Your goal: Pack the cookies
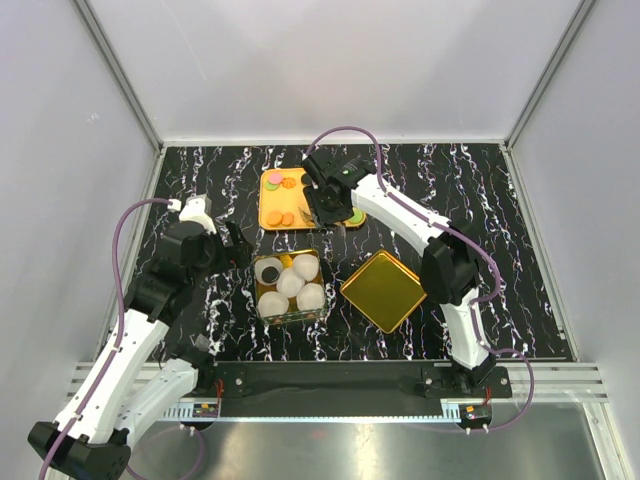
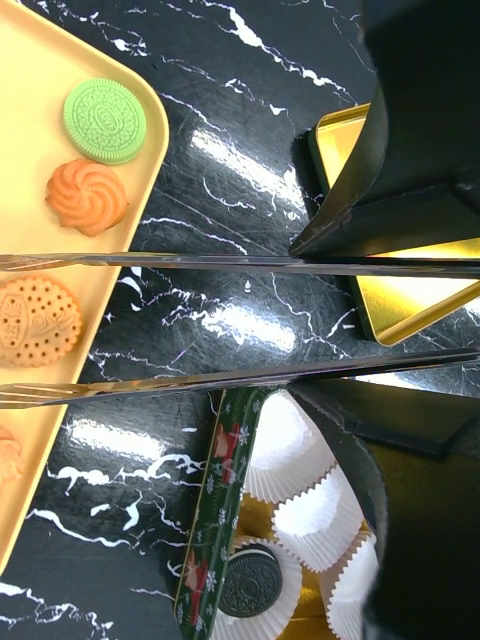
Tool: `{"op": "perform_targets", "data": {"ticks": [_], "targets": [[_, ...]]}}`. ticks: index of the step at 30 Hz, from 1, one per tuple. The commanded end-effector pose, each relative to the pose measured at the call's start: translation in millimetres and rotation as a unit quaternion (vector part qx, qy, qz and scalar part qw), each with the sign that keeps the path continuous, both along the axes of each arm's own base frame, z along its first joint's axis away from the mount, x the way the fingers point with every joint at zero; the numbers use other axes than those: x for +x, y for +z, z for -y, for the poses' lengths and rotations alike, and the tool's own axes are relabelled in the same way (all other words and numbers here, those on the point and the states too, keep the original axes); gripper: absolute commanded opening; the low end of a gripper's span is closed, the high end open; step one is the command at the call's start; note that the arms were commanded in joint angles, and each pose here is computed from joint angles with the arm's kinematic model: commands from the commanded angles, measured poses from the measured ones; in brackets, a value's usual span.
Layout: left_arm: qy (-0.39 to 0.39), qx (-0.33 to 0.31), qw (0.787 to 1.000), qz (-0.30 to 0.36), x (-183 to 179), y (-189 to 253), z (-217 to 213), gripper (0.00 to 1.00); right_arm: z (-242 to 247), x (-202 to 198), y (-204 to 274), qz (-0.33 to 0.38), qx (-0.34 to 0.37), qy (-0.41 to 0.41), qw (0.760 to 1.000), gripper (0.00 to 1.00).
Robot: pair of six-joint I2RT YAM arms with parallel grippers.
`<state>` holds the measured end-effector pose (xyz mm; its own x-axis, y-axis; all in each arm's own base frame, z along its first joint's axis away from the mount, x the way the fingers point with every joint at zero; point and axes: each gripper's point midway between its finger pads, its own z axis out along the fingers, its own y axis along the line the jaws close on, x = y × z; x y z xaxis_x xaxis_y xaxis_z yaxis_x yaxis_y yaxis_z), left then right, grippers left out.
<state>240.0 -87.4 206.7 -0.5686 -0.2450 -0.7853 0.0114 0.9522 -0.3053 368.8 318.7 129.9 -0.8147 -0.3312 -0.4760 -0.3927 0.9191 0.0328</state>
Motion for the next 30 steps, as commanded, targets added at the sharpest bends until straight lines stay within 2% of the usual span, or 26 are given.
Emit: {"op": "perform_targets", "data": {"ticks": [1,14,16,17,21,30], "targets": [[0.003,0.0,1.0,0.017,5,7,-1,0.99,3,7,10,0.021,-0.002,-0.004,1.0,0.56],[0.002,0.0,1.0,0.016,5,7,-1,0.99,4,-1,-4,0.002,-0.003,-0.001,1.0,0.54],[0.002,0.0,1.0,0.016,5,7,-1,0.99,3,0,-4,0.003,-0.002,0.0,1.0,0.52],[0.003,0.0,1.0,0.017,5,7,-1,0.99,3,-1,-3,0.004,-0.001,0.001,1.0,0.44],[0.004,0.001,1.0,0.015,5,6,-2,0.99,3,2,8,0.015,0.003,-0.003,1.0,0.35],[0.004,0.001,1.0,0.014,5,5,-1,0.99,5,17,42,0.06,0.003,-0.015,0.998,0.33]]}}
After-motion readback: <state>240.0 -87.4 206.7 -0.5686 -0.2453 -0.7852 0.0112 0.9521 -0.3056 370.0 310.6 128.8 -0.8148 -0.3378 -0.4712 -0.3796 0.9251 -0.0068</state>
